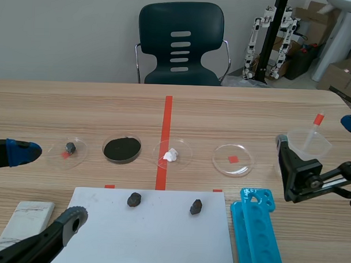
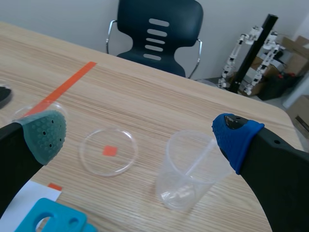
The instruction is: Return to the home posture
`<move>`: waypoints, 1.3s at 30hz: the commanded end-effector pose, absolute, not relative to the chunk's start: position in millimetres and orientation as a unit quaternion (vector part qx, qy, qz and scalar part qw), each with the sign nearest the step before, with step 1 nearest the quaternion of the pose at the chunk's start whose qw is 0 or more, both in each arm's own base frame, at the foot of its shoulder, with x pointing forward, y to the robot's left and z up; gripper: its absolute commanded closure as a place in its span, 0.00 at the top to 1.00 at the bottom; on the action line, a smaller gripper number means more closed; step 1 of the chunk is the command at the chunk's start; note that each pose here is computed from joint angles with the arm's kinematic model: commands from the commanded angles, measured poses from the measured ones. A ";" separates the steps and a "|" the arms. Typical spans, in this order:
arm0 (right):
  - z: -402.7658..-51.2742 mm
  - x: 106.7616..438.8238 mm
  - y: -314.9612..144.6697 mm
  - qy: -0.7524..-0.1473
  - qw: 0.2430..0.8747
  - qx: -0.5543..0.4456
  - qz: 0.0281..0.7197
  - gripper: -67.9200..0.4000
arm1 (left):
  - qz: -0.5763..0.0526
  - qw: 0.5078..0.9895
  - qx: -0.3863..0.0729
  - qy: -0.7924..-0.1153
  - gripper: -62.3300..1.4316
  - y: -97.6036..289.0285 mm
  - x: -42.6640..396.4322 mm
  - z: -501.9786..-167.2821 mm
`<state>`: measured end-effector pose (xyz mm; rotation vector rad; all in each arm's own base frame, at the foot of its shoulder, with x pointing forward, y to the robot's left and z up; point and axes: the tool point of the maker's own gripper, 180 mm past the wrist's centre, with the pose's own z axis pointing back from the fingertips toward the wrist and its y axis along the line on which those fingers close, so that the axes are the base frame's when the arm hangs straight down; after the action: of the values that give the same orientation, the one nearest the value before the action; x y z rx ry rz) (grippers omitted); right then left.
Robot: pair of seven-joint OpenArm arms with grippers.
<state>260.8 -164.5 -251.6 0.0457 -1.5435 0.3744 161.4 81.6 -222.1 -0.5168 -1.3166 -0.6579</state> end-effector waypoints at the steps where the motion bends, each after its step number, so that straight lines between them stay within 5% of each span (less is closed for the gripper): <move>1: -241.3 256.5 -156.4 -0.699 0.689 0.035 0.186 0.94 | -0.291 0.703 -0.240 -0.603 0.99 79.5 162.2 -215.3; 24: -231.7 154.7 -101.5 -0.632 0.727 0.136 0.231 0.94 | -0.291 0.703 -0.240 -0.603 0.99 79.5 162.2 -215.3; 39: -223.7 136.7 -98.1 -0.644 0.712 0.149 0.239 0.94 | -0.291 0.703 -0.240 -0.603 0.99 79.5 162.2 -215.3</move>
<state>133.3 -96.0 -233.3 0.3334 -1.3883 0.5366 161.4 81.6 -222.1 -0.5168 -1.3166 -0.6579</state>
